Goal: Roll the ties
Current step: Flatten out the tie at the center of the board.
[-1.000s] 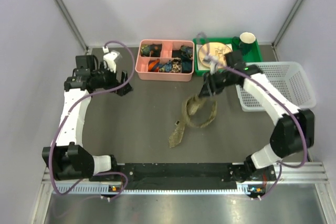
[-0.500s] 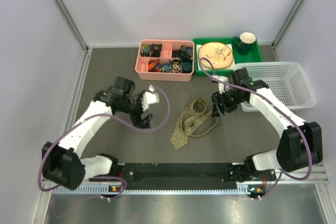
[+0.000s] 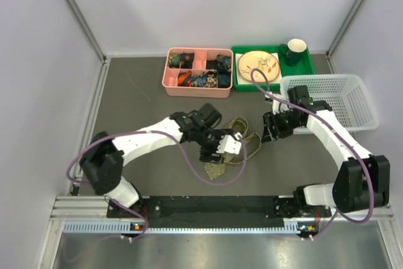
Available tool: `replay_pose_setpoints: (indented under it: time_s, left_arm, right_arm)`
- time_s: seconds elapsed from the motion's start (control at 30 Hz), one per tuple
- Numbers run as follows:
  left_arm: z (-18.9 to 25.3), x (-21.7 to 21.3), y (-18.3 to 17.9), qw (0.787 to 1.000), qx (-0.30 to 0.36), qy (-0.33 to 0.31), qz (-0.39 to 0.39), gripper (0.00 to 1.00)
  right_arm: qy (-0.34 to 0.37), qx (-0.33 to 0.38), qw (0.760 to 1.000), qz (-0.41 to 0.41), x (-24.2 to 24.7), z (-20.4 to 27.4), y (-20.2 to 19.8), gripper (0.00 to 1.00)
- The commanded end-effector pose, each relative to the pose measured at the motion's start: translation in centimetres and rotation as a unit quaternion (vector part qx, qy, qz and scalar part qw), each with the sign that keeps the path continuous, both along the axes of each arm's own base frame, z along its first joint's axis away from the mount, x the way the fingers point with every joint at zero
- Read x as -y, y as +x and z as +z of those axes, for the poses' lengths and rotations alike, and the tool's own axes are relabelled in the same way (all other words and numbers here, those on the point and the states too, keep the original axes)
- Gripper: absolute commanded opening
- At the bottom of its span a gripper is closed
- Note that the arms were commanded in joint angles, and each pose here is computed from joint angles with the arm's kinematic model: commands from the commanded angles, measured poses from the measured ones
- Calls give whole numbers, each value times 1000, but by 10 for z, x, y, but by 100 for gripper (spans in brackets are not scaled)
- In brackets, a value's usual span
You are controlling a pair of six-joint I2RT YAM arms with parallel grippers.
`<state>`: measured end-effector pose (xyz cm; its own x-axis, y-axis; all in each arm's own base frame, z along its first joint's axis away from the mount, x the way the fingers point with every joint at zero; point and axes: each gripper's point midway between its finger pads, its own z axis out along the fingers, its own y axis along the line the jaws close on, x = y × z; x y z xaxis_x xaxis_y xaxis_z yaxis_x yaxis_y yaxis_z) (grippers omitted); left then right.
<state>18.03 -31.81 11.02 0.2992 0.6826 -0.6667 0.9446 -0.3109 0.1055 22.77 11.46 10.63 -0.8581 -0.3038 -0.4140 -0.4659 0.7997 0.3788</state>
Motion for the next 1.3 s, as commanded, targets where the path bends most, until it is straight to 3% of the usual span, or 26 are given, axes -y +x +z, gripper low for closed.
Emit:
replay_pose_setpoints:
  time_s: [0.0,0.07,0.2,0.23,0.43,0.63,0.9,0.93,1.0,1.03,1.1,1.13,1.2,1.27]
  left_arm:
    - [-8,35,0,999,29,7,-19,77]
    - [-26,35,3,999,22,39,-17,74]
    - [-34,35,13,997,36,64,4,49]
    - [-25,38,18,998,44,49,21,35]
    - [29,62,58,984,118,-56,123,0]
    - [45,90,89,967,112,-108,201,0]
    - [37,126,111,960,83,-132,234,0]
    - [38,130,111,959,77,-137,234,1]
    - [25,136,98,971,50,-124,199,16]
    - [29,136,96,974,49,-119,185,40]
    - [28,119,84,980,27,-87,175,60]
    - [26,110,78,983,22,-80,165,77]
    - [49,94,59,987,11,-95,133,85]
    - [47,82,37,992,10,-96,86,85]
  right_arm:
    - [5,26,999,-23,9,17,2,57]
    - [13,27,999,-35,14,21,4,57]
    - [16,26,999,-43,18,24,6,57]
    - [18,25,999,-43,18,23,6,57]
    - [41,14,998,-42,11,17,13,58]
    - [64,-3,996,-56,10,9,21,60]
    - [111,16,989,-96,30,24,27,61]
    - [106,20,990,-95,31,25,27,61]
    - [97,26,991,-92,34,27,26,61]
    - [95,26,991,-90,35,27,26,61]
    - [85,25,993,-84,37,29,23,61]
    - [84,26,993,-81,37,29,23,61]
    - [81,29,993,-77,38,30,20,61]
    - [86,31,993,-74,37,32,20,61]
